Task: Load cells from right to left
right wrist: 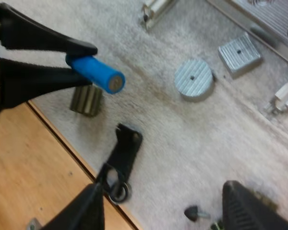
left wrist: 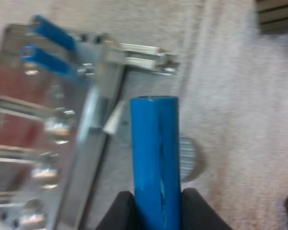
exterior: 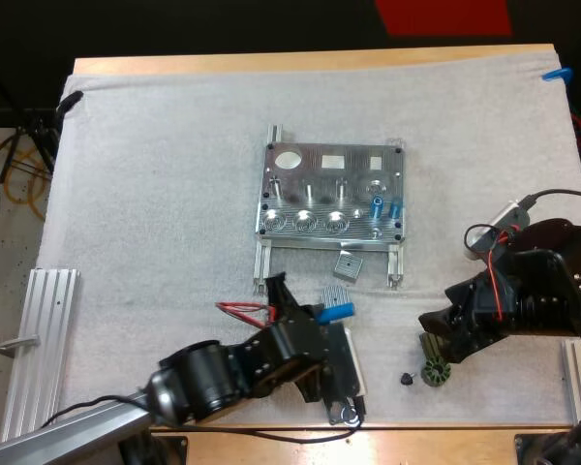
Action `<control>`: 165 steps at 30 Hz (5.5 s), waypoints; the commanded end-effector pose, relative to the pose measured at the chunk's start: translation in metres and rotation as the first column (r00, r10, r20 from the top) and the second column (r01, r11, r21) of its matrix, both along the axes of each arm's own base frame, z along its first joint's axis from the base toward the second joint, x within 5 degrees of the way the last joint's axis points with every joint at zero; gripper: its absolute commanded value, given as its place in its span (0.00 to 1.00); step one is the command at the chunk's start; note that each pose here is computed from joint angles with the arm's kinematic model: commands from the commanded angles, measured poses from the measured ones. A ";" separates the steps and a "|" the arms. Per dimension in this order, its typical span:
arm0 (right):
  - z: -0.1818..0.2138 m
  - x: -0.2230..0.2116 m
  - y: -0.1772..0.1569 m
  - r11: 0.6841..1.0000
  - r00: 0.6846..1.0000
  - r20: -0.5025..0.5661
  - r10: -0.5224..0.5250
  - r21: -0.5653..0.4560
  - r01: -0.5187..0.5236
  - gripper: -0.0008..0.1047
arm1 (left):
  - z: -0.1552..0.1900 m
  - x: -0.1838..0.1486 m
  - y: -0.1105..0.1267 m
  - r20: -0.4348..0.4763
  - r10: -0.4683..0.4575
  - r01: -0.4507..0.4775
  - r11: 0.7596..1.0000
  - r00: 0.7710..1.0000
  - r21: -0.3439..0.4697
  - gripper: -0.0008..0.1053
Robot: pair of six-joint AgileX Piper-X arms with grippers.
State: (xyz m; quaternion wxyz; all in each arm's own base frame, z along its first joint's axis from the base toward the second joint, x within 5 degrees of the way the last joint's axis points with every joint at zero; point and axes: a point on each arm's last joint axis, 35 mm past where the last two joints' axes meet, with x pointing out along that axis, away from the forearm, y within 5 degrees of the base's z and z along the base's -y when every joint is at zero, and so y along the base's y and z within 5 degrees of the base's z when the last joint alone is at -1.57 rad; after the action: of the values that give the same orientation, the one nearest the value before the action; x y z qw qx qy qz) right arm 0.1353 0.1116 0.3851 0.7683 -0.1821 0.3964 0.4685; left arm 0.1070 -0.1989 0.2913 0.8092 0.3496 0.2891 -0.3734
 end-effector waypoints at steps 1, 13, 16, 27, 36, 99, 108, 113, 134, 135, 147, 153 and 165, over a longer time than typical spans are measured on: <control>0.003 0.000 0.000 0.999 1.000 0.006 0.008 0.031 -0.008 0.52 | 0.008 0.001 0.007 0.032 0.045 -0.045 0.999 0.998 -0.010 0.01; 0.000 0.023 0.026 0.944 0.990 -0.134 0.033 0.328 0.013 0.52 | 0.033 0.009 0.036 0.031 0.029 -0.024 0.989 0.999 -0.146 0.01; -0.011 0.031 0.034 0.935 0.977 -0.207 0.047 0.353 0.030 0.52 | 0.034 0.009 0.034 0.027 0.001 0.004 0.986 1.000 -0.167 0.01; -0.026 0.045 0.046 0.929 0.935 -0.353 0.043 0.360 0.093 0.52 | 0.039 0.007 0.027 0.024 -0.173 0.174 0.956 0.985 -0.235 0.01; -0.030 0.047 0.048 0.927 0.916 -0.401 0.023 0.351 0.131 0.52 | 0.044 0.008 0.024 0.059 -0.174 0.184 0.944 0.983 -0.274 0.01; -0.043 0.054 0.053 0.904 0.921 -0.390 -0.006 0.391 0.172 0.03 | 0.039 0.018 0.010 0.076 -0.180 0.195 0.934 0.981 -0.300 0.50; -0.046 0.056 0.050 0.935 0.965 -0.258 -0.052 0.328 0.138 0.03 | 0.045 0.015 0.016 0.094 -0.155 0.177 0.937 0.983 -0.300 0.60; -0.047 0.057 0.049 0.951 0.982 -0.182 -0.057 0.288 0.109 0.03 | 0.059 0.006 0.033 0.124 -0.078 0.116 0.935 0.989 -0.335 0.60; -0.028 0.092 0.065 1.000 1.000 -0.007 -0.016 -0.016 0.016 0.03 | 0.077 -0.009 0.071 -0.084 0.336 -0.321 0.751 0.938 -0.577 0.60; -0.026 0.093 0.065 1.000 1.000 -0.002 -0.010 -0.027 0.010 0.03 | 0.076 -0.009 0.072 -0.098 0.343 -0.334 0.745 0.934 -0.577 0.60; -0.014 0.135 0.090 0.979 0.998 0.047 0.038 -0.204 -0.027 0.03 | 0.067 -0.012 0.081 -0.190 0.488 -0.505 0.671 0.852 -0.542 0.60; -0.021 0.149 0.098 0.961 0.997 0.047 0.053 -0.275 -0.038 0.03 | 0.070 -0.018 0.093 -0.199 0.530 -0.539 0.629 0.824 -0.560 0.60; -0.040 0.179 0.116 0.929 0.998 0.033 0.060 -0.367 -0.044 0.03 | 0.066 -0.022 0.101 -0.231 0.567 -0.590 0.605 0.791 -0.535 0.60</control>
State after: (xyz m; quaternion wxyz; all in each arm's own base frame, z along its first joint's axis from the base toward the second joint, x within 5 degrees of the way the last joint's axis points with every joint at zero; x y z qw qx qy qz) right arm 0.3146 0.2295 0.3414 0.7168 -0.3396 0.4589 0.4004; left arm 0.0849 -0.1001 0.3549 0.9429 -0.0293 0.2787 -0.1799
